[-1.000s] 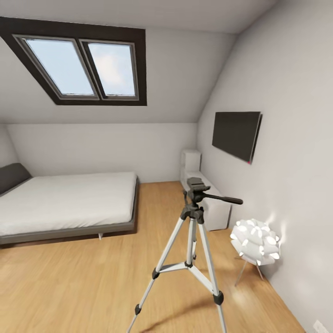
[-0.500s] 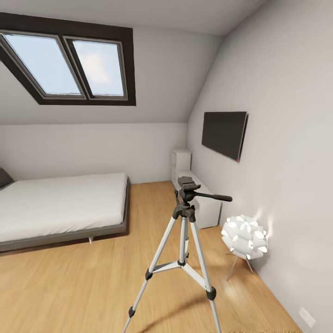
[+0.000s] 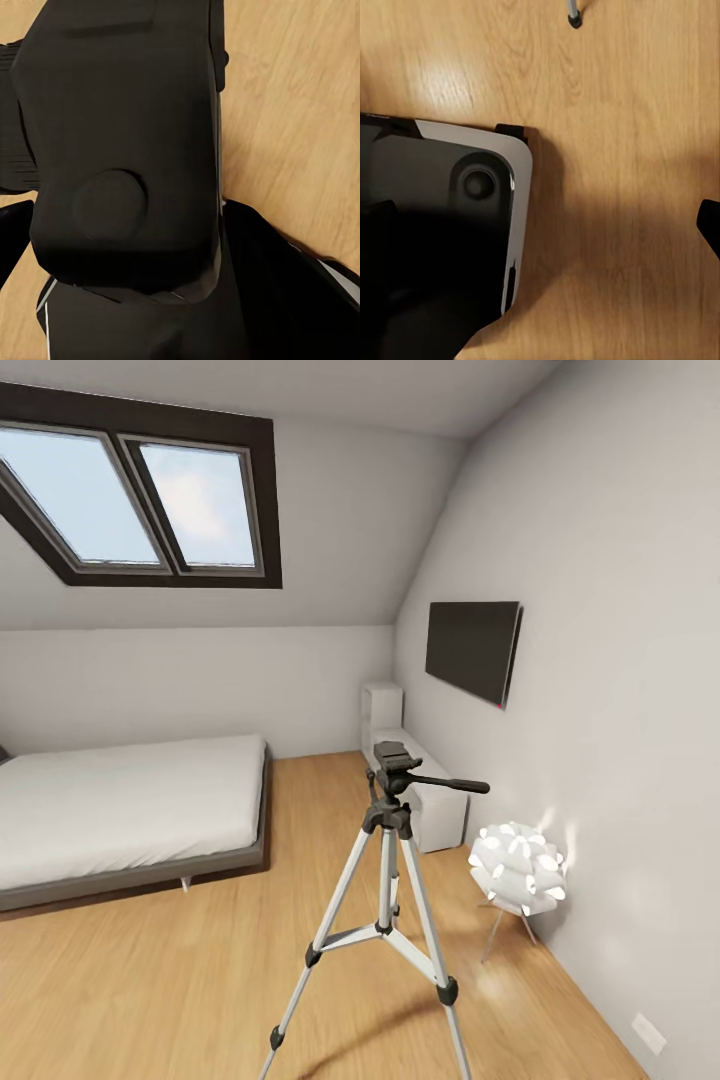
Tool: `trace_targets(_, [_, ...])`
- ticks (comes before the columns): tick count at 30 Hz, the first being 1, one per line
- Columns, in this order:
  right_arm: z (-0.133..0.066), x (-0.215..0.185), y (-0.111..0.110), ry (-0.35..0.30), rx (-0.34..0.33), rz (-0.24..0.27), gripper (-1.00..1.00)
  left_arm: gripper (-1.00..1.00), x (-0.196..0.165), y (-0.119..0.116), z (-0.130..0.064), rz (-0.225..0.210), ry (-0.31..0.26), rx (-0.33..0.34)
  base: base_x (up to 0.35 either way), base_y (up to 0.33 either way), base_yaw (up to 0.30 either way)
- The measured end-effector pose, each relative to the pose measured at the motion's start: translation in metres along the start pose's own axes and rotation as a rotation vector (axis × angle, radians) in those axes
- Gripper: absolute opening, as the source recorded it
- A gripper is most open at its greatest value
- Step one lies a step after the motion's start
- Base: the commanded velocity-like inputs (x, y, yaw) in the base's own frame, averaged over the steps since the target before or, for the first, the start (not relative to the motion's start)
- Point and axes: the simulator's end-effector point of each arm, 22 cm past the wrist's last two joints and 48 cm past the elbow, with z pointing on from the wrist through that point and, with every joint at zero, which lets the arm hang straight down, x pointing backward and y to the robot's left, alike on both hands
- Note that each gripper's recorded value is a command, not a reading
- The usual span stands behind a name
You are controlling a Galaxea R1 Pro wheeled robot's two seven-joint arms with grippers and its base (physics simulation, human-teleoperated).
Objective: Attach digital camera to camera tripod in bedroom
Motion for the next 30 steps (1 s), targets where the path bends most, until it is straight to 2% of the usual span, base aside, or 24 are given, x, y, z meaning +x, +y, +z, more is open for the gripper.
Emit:
trace_targets(7, [-0.0002, 0.0006, -0.0012, 0.002, 0.001, -0.004, 1.00, -1.00, 0.0000, 0.0000, 0.0000, 0.000, 0.000, 0.000, 0.000, -0.021, -0.002])
trace_targets(21, [0.0000, 0.0001, 0.0002, 0.000, -0.001, -0.005, 1.00, -1.00, 0.0000, -0.0001, 0.0000, 0.000, 0.000, 0.000, 0.000, -0.238, 0.000])
trace_targets(30, [0.0000, 0.0004, 0.0003, 0.002, -0.001, -0.005, 1.00, -1.00, -0.0005, 0.0008, 0.0000, -0.002, -0.001, -0.001, 0.000, -0.060, 0.000])
